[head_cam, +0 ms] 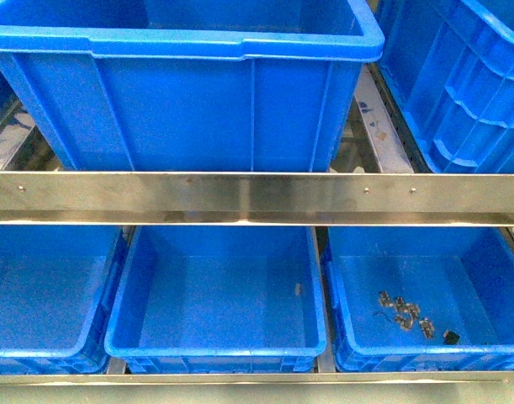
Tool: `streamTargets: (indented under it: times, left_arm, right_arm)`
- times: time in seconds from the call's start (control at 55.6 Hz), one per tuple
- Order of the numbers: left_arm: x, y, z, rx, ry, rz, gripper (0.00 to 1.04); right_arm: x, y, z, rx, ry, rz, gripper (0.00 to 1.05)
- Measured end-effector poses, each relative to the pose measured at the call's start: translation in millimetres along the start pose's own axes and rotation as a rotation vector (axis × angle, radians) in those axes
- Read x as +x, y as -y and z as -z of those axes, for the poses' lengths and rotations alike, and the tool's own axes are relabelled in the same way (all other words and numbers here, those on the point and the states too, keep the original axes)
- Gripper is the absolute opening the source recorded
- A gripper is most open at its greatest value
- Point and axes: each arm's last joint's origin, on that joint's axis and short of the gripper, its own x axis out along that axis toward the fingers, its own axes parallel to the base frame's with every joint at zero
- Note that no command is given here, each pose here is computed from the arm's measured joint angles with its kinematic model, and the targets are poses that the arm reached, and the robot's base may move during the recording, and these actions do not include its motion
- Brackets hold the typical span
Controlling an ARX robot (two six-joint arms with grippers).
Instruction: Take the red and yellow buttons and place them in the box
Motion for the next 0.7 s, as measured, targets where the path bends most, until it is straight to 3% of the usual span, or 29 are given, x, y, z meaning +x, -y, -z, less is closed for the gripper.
streamTargets:
  times: [0.144, 0.234, 0.324, 0.45, 0.575, 0.701]
  left_arm:
    - [0, 0, 0, 0.000, 0.000, 0.000, 0.97]
    - [0, 0, 0, 0.000, 0.000, 0.000, 0.97]
    - [0, 0, 0, 0.000, 0.000, 0.000, 0.97]
    - [0, 0, 0, 0.000, 0.000, 0.000, 0.97]
    - [0, 0, 0, 0.000, 0.000, 0.000, 0.97]
    - [0, 0, 0, 0.000, 0.000, 0.001, 0.97]
  right_arm:
    - [-79, -3, 9, 0.032, 0.003, -0.057, 0.97]
    - [-103, 2, 9, 0.039, 0.004, -0.087, 0.96]
    - [-128, 19, 22, -0.184, -0.106, -0.297, 0.81]
    - [-161, 55, 62, -0.408, -0.106, -0.360, 0.57]
    - [-187, 87, 100, -0.492, -0.120, -0.352, 0.33]
    - [-195, 104, 121, -0.490, -0.092, -0.375, 0.11]
